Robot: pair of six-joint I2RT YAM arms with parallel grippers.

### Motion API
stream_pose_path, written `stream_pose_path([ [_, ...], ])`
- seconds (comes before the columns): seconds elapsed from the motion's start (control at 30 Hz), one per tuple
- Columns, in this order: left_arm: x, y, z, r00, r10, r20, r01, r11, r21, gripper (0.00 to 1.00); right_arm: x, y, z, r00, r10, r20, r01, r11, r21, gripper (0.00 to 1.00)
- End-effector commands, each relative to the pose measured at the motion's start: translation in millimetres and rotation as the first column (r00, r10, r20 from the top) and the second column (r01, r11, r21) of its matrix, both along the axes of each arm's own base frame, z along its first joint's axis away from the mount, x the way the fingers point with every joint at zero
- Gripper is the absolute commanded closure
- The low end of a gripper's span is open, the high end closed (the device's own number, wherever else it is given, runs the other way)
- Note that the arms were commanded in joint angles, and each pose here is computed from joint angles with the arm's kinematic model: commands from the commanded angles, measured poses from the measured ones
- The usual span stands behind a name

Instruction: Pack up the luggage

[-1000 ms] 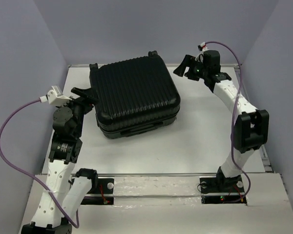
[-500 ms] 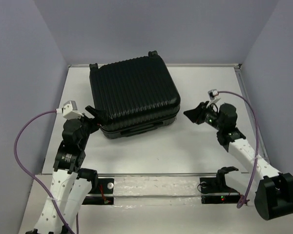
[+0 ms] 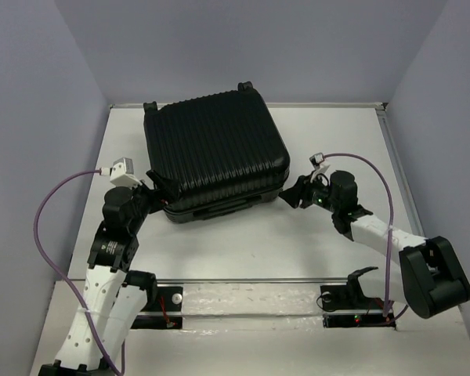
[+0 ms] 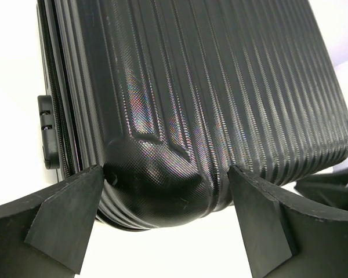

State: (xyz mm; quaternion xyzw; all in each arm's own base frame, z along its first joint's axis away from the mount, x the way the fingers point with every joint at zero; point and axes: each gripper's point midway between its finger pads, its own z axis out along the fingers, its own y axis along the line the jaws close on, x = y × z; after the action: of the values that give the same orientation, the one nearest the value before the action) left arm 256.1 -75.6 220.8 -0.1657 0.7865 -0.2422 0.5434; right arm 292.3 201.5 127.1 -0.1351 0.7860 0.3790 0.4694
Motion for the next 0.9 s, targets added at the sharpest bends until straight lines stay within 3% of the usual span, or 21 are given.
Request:
stream_pose_path([
  [0.0,2,-17,9,0.994,-0.1,0.034,0.1,0.995,-0.006,0.01,37,0,28,0.986,-0.044,0.161,0.049,0.998,-0.029,0.49],
  [0.47,2,-24,19,0.99,-0.129,0.064,0.132,0.991,-0.034,0.01,51,16,21,0.987,0.004,0.158,-0.002,1.0,-0.013,0.61],
  [0.7,6,-32,17,0.984,-0.161,0.07,0.166,0.984,-0.07,0.01,47,24,28,0.978,-0.017,0.206,0.016,1.0,0.007,0.93],
  [0.87,8,-38,17,0.982,-0.174,0.075,0.181,0.978,-0.106,0.01,14,57,11,0.99,-0.016,0.14,0.028,0.996,-0.082,0.93],
])
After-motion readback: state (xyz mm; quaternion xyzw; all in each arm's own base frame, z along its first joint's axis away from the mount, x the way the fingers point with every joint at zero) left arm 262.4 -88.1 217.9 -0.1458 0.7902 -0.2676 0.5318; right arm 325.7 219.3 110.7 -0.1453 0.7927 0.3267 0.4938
